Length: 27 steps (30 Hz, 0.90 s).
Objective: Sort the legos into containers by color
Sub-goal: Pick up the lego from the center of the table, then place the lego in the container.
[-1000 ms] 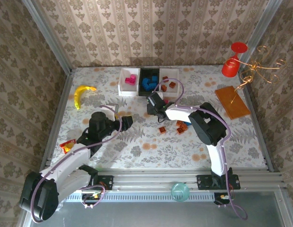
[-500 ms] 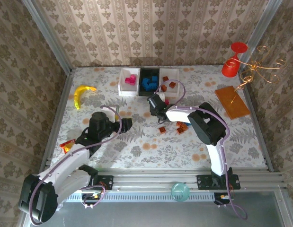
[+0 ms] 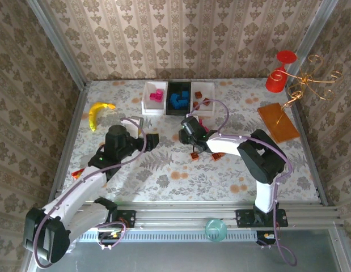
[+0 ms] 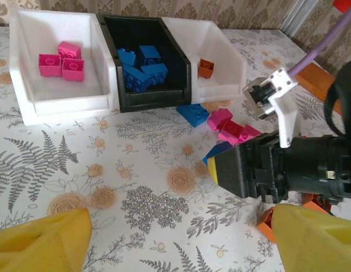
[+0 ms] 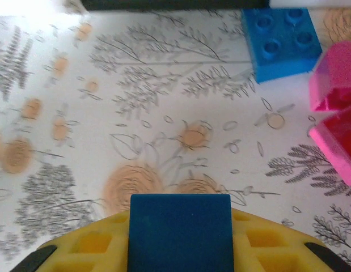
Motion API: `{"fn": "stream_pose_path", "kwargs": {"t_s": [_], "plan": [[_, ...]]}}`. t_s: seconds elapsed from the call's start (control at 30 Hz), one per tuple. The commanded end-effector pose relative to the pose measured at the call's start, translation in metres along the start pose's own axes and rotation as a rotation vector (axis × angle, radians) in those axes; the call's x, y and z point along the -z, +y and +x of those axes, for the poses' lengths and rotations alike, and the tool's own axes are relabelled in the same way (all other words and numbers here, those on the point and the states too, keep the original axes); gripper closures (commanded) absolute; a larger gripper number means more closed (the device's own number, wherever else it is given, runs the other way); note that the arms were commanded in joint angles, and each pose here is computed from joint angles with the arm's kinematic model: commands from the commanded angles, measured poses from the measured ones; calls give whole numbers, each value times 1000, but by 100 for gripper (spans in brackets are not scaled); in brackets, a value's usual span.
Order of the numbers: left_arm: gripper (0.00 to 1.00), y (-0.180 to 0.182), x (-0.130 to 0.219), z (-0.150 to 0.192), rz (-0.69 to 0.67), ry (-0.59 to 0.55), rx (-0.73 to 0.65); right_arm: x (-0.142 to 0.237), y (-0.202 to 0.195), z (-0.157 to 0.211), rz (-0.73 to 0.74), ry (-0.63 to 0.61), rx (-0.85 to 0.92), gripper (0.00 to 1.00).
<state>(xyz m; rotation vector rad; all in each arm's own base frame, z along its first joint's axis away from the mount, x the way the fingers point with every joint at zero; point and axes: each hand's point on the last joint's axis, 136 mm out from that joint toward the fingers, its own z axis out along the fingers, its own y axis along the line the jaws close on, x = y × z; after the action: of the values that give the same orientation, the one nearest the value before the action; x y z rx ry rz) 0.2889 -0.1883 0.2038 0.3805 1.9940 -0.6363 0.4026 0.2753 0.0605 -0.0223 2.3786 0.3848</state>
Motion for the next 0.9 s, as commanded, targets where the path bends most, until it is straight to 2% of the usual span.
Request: {"fn": "stream_pose_path", "kwargs": {"t_s": [0.0,0.3,0.43,0.87], "plan": [[16,-3,-4,-9,16,-1,-25,19,29,-32,-111,-63,-12,74],[16,3,-23,-8,24,-57,-33,14,32,-65,-167,-123,-64,74],[16,4,-32,1,33,-9,-56,11,36,-80,-156,-131,-33,75],[17,6,-45,-1,33,-26,-11,-7,28,-165,-199,-253,-79,74]]}}
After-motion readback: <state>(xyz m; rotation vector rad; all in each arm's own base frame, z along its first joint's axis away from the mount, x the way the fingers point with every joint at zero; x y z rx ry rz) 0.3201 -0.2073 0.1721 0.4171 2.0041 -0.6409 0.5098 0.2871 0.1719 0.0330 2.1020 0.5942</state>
